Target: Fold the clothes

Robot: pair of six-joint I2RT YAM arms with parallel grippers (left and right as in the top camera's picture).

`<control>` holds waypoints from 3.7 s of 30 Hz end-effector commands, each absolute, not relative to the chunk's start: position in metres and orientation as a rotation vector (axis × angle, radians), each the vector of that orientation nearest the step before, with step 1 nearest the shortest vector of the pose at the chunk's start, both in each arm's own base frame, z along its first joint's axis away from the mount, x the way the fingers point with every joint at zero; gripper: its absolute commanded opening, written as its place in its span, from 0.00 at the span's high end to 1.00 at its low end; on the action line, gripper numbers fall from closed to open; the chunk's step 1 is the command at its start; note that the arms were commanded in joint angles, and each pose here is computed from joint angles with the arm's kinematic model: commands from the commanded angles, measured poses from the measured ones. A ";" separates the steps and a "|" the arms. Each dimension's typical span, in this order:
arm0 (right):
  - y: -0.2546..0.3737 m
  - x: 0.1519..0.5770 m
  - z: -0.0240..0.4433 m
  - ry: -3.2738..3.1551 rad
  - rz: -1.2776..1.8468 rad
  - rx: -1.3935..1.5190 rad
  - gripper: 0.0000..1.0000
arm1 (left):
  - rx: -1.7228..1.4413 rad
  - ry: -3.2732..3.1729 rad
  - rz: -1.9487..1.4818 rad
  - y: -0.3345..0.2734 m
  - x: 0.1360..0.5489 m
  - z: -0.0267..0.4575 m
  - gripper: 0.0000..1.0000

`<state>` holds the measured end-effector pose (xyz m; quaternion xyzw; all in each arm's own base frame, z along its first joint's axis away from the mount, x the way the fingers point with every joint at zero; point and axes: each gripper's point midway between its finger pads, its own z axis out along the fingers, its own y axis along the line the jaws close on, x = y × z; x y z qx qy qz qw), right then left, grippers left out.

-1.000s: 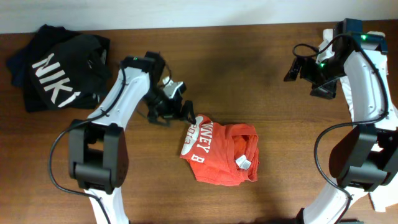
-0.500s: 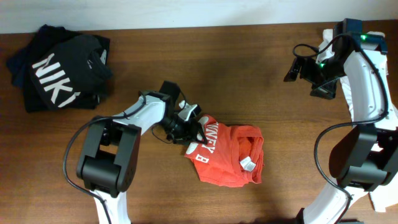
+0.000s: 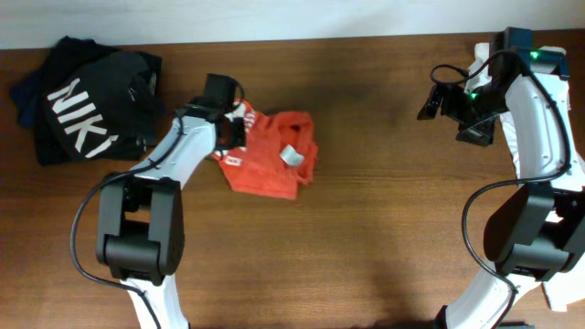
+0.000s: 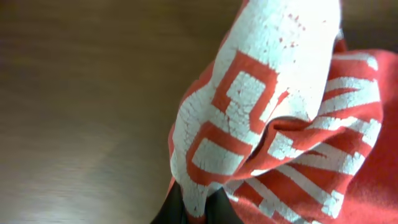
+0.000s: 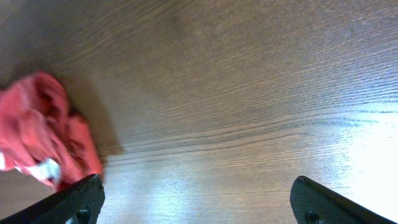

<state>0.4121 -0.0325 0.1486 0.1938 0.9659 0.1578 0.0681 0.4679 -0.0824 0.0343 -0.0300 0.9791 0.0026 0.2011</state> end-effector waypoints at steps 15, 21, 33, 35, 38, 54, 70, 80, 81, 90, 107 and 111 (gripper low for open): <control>-0.034 0.413 0.154 2.895 0.464 0.574 0.01 | -0.546 2.316 0.160 0.066 0.543 0.226 0.99; -0.034 0.413 0.154 2.895 0.464 0.574 0.01 | -0.754 2.278 0.218 0.136 0.526 0.223 0.99; -0.034 0.413 0.154 2.895 0.464 0.574 0.01 | -0.930 2.213 0.384 0.220 0.512 0.204 0.99; -0.034 0.413 0.154 2.895 0.464 0.574 0.01 | -0.973 2.226 0.471 0.238 0.509 0.181 0.99; -0.034 0.413 0.154 2.895 0.464 0.574 0.01 | -1.028 2.242 0.578 0.261 0.503 0.151 0.99; -0.034 0.413 0.154 2.895 0.464 0.574 0.01 | -0.797 2.189 0.032 0.184 0.544 0.241 0.01; -0.034 0.413 0.154 2.895 0.464 0.574 0.01 | -0.736 2.323 0.156 0.195 0.588 0.119 0.01; -0.034 0.413 0.154 2.895 0.464 0.574 0.01 | -0.675 2.231 -0.215 0.102 0.464 0.340 0.01; -0.034 0.413 0.154 2.895 0.465 0.574 0.01 | -0.678 2.244 -0.217 0.096 0.446 0.348 0.01; -0.034 0.413 0.154 2.895 0.464 0.574 0.01 | -0.242 2.459 -0.309 -0.037 0.323 0.375 0.01; -0.034 0.413 0.154 2.895 0.465 0.574 0.01 | 0.394 2.879 -0.249 -0.127 0.157 0.258 0.01; -0.034 0.413 0.154 2.895 0.464 0.574 0.01 | 0.412 2.802 -0.206 -0.128 0.174 0.261 0.01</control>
